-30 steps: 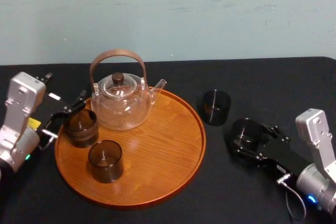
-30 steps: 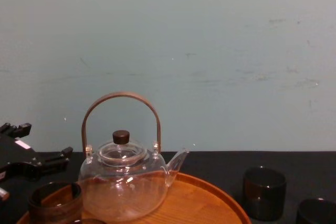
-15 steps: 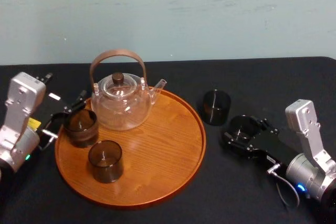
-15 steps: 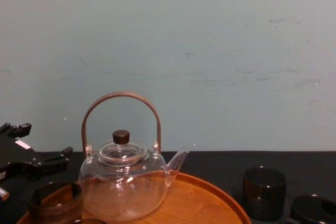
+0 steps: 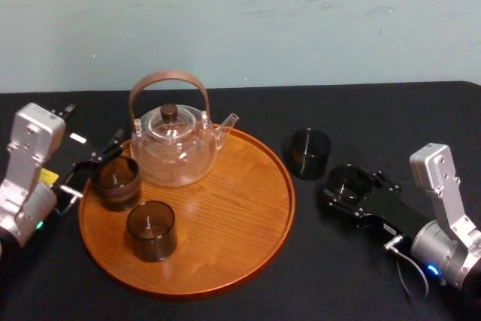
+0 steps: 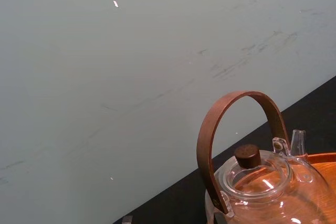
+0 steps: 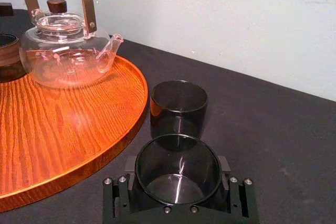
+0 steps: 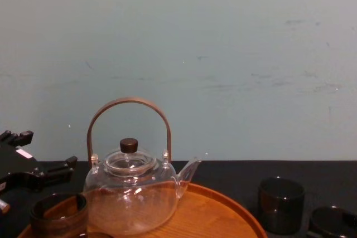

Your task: Pick up the glass from the table and place it on the tray.

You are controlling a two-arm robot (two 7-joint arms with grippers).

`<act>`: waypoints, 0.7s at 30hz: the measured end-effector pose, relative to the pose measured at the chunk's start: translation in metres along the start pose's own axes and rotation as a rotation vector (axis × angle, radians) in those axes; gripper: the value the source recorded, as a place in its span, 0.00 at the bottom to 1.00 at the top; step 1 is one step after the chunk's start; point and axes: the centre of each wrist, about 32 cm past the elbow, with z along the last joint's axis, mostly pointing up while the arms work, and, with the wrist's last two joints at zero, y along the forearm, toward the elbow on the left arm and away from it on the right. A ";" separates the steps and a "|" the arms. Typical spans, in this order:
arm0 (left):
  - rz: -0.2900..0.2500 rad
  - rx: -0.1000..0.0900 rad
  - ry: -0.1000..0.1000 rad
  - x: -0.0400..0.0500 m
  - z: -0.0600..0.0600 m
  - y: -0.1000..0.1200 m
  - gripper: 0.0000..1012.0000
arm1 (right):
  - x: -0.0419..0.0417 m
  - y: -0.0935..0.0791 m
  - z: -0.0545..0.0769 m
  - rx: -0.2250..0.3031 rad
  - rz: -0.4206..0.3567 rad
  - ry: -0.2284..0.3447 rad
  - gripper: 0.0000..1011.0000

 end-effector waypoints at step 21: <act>0.000 0.000 0.000 0.0000 0.000 0.000 0.99 | -0.0003 -0.001 0.000 0.001 -0.001 0.000 0.90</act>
